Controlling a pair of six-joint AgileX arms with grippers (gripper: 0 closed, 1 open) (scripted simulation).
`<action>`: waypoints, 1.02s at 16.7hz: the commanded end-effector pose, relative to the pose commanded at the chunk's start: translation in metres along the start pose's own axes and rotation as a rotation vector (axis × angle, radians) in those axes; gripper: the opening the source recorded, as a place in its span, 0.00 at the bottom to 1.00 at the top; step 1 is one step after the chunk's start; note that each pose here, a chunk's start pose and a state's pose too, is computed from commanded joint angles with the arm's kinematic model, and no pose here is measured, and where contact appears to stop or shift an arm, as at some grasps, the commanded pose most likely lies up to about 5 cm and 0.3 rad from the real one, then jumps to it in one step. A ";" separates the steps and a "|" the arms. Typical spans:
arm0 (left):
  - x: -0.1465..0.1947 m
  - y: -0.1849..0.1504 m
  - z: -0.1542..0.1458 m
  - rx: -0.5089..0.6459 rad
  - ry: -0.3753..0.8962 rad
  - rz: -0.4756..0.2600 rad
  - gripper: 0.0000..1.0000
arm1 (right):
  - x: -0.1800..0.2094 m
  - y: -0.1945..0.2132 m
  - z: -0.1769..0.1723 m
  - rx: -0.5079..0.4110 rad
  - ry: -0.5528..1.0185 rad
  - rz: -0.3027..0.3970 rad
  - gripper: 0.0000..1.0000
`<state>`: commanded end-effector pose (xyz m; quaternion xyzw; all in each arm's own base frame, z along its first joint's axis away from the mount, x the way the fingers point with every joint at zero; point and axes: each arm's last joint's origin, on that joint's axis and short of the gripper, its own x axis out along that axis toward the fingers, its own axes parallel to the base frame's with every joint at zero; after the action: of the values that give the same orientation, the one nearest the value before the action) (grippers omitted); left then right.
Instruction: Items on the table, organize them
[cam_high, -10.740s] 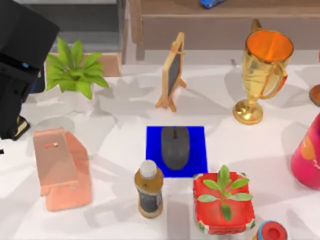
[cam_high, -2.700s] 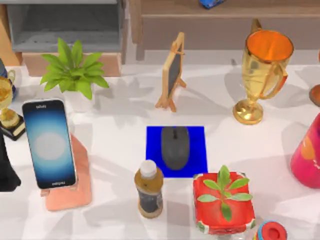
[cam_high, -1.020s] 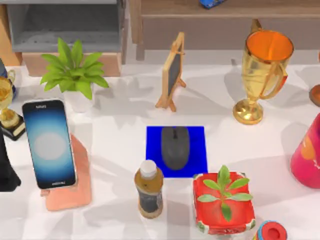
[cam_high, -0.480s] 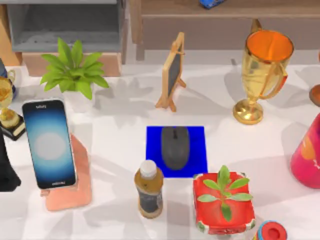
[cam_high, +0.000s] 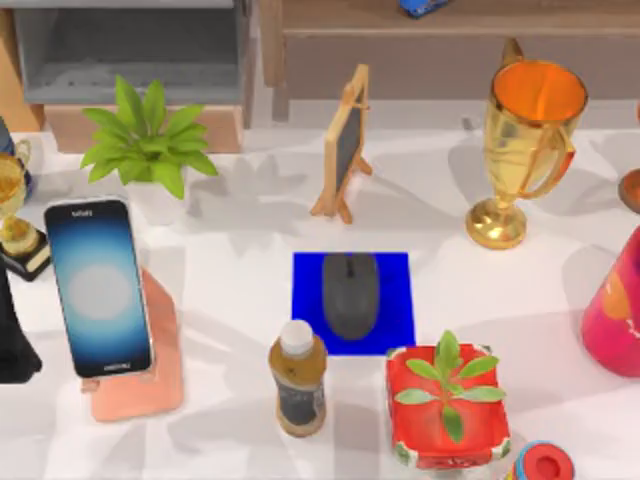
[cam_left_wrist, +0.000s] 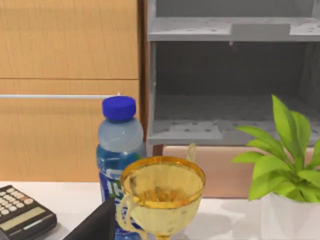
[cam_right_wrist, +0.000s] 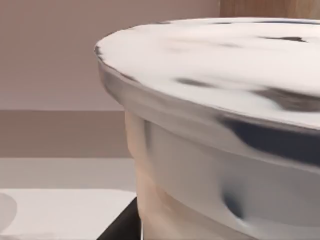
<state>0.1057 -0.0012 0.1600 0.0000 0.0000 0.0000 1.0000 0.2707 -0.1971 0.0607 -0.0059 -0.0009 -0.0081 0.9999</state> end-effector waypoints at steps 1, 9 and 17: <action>0.000 0.000 0.000 0.000 0.000 0.000 1.00 | 0.000 0.000 0.000 0.000 0.000 0.000 0.00; 0.000 0.000 0.000 0.000 0.000 0.000 1.00 | 0.000 -0.001 0.002 0.001 -0.001 -0.002 0.00; 0.000 0.000 0.000 0.000 0.000 0.000 1.00 | 0.000 -0.001 0.010 0.000 -0.001 -0.002 0.00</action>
<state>0.1057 -0.0012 0.1600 0.0000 0.0000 0.0000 1.0000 0.2702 -0.1976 0.0711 -0.0058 -0.0014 -0.0092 0.9999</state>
